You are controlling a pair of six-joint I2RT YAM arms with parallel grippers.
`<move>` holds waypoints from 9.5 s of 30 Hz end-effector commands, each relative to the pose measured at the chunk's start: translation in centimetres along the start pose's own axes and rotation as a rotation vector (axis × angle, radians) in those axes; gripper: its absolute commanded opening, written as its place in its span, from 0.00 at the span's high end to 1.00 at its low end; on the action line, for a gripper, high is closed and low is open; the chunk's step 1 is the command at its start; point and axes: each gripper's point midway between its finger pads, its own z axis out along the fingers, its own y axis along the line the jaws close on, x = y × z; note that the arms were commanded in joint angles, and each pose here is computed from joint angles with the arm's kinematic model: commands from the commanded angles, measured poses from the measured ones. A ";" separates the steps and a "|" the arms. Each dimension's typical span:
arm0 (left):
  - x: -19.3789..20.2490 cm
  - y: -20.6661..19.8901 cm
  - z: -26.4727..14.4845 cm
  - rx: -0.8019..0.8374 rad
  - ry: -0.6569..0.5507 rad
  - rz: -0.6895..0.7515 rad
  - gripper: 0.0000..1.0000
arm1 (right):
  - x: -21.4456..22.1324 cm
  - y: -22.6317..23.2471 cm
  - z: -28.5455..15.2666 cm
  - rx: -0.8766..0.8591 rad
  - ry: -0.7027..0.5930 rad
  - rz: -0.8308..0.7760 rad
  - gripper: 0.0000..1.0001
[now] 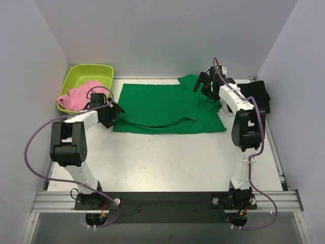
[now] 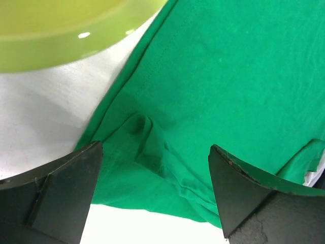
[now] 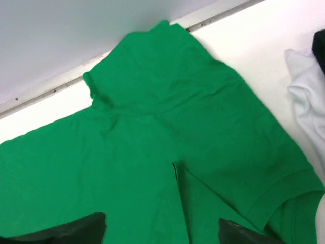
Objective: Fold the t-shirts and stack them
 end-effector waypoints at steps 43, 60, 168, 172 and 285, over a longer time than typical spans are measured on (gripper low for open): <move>5.1 -6.4 -2.8 -0.043 -0.060 0.440 0.04 | 16.5 -2.3 -7.1 -0.024 0.141 -0.224 0.00; 5.5 -4.5 -1.8 -0.125 -0.027 0.443 0.44 | 16.9 -2.6 -7.0 -0.024 0.141 -0.221 0.00; 2.1 -3.0 -1.2 -0.193 -0.091 0.402 0.19 | 11.9 -2.4 -5.4 0.012 0.076 -0.185 0.00; 2.5 -2.9 0.0 -0.191 -0.076 0.402 0.19 | 12.8 -2.7 -4.6 0.013 0.093 -0.180 0.00; 12.4 0.7 -12.9 0.020 -0.102 0.427 0.13 | 24.4 -4.7 -9.8 0.142 0.094 -0.100 0.61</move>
